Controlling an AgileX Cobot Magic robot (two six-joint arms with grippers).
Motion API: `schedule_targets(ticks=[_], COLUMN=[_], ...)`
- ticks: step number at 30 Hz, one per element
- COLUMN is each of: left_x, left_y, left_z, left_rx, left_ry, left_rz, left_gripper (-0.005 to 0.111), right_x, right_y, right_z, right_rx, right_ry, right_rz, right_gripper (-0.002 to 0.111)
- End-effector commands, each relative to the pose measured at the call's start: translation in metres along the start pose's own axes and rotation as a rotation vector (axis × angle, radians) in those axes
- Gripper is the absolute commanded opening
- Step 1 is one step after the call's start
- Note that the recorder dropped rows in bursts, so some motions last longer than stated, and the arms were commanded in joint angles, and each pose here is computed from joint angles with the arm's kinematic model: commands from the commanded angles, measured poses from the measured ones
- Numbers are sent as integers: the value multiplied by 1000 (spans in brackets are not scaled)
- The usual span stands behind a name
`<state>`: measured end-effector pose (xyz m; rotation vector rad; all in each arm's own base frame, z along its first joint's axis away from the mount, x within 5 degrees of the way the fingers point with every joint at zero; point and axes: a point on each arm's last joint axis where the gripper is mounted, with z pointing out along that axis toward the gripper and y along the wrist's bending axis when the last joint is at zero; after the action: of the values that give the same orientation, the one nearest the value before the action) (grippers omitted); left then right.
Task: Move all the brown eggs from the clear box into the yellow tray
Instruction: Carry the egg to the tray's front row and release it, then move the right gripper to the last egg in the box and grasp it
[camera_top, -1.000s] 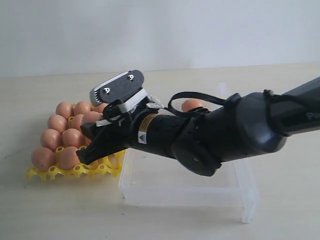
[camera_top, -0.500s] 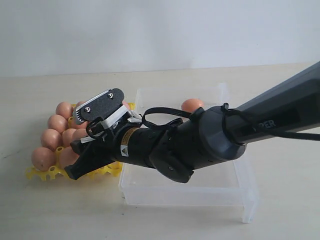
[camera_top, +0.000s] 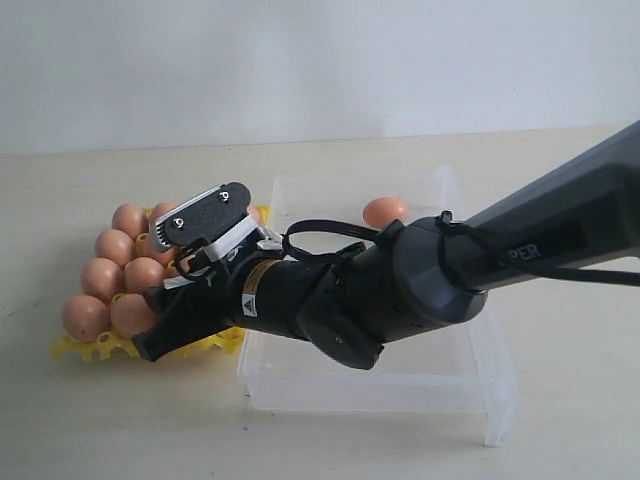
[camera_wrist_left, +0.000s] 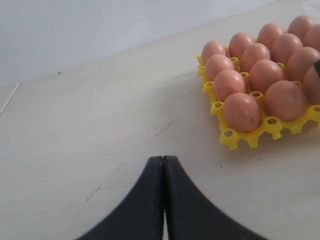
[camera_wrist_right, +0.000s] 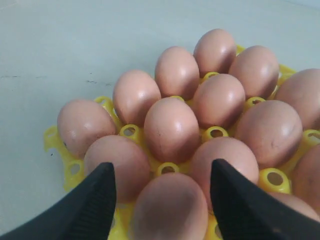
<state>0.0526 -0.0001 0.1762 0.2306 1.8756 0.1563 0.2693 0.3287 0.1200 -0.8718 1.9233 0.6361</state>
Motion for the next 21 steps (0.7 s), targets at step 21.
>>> schedule_targets(ticks=[21], left_x=[-2], left_y=[0], left_z=[-1], left_rx=[-2], left_ry=[-15], left_rz=[-4], left_gripper=[0], right_x=[-74], right_y=[-78], right_z=[-127], right_rx=[308], right_ry=[320], right_rz=[84], right_gripper=[56])
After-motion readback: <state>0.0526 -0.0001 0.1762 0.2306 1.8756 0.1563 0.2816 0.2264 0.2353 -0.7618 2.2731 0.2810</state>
